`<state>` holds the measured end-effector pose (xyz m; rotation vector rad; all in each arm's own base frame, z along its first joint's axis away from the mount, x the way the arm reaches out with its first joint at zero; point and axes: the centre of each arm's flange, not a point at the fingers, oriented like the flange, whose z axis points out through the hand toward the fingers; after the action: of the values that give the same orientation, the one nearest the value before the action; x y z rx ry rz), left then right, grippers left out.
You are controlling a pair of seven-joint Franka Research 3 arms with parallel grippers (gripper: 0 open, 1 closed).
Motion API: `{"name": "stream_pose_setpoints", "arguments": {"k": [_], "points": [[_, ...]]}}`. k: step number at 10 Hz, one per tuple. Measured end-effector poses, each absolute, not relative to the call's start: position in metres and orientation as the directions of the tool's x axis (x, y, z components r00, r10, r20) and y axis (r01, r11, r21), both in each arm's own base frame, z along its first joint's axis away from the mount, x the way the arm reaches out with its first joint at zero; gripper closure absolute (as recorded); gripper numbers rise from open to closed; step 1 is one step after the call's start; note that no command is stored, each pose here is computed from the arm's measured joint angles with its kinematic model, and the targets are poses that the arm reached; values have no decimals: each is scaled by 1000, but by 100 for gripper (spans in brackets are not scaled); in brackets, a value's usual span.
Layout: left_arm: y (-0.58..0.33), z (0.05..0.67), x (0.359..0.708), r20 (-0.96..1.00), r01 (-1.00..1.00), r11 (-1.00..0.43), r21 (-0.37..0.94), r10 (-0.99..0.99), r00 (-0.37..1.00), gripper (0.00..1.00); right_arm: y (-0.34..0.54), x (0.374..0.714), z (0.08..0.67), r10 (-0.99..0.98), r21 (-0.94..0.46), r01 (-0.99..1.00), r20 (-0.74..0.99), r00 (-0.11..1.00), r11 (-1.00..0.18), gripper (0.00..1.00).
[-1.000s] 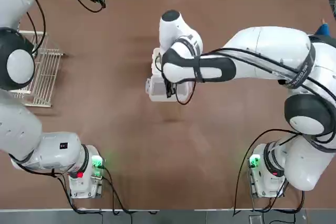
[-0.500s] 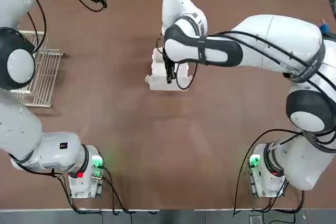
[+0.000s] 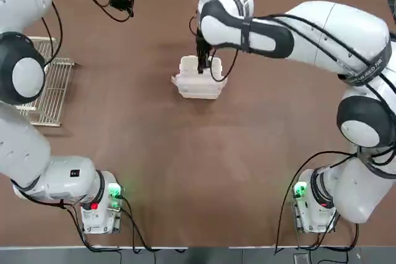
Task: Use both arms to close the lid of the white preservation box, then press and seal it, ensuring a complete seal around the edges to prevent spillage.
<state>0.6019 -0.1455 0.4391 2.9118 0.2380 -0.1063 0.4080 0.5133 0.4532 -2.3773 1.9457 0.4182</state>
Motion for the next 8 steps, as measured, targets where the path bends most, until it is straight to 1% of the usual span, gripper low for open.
{"name": "stream_pose_setpoints", "arguments": {"k": [2,4,6,7,8], "points": [[-142,435,602,-92,177,-962,208,161,983,99,510,432,451,-959,122,-976,-242,148,-181,93],[-140,432,603,-95,181,-961,208,164,982,99,498,467,442,-962,103,-985,-251,112,-142,93],[-142,429,604,-94,179,-961,209,163,982,99,473,509,416,-966,108,-985,-235,104,-132,84],[-144,429,604,-90,181,-961,210,165,982,99,457,528,403,-970,117,-986,-226,87,-115,76],[-144,429,605,-87,183,-960,212,167,982,99,443,545,400,-970,114,-987,-227,82,-110,71]]}}
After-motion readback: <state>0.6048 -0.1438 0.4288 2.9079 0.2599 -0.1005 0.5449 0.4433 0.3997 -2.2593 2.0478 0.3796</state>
